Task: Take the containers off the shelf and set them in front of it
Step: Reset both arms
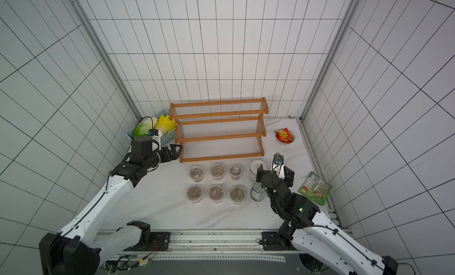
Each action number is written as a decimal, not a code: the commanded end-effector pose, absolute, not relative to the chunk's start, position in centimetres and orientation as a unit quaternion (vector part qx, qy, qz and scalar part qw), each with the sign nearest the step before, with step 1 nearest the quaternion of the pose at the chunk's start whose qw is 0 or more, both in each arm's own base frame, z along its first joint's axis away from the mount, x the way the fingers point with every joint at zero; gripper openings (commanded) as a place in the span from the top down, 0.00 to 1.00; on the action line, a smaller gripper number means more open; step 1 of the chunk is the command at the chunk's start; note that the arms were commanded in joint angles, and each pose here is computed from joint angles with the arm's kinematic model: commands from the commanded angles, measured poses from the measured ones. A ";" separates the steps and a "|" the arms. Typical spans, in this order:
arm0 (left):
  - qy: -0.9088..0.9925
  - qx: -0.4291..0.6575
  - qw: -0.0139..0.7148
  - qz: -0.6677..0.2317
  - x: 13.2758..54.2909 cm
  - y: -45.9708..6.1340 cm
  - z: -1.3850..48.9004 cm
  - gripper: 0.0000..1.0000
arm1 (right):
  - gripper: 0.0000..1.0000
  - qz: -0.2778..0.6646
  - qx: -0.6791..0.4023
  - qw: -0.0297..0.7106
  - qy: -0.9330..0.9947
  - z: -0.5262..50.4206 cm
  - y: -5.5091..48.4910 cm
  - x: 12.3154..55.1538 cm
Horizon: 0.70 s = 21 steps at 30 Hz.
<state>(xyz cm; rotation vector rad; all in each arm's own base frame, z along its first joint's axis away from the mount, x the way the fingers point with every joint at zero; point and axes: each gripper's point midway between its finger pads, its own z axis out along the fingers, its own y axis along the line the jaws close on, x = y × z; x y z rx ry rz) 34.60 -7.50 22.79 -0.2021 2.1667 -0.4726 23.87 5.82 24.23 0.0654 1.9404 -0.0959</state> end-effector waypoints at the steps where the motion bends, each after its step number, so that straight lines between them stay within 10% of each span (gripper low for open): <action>1: 0.854 -0.138 0.471 -0.170 36.0 -4.1 22.9 0.01 | 0.01 -0.029 0.012 0.548 0.836 24.7 3.7 25.8; 21: 0.839 -0.168 0.515 0.052 40.3 4.9 12.1 0.02 | 0.01 -0.043 0.123 0.537 0.834 12.5 -7.4 36.8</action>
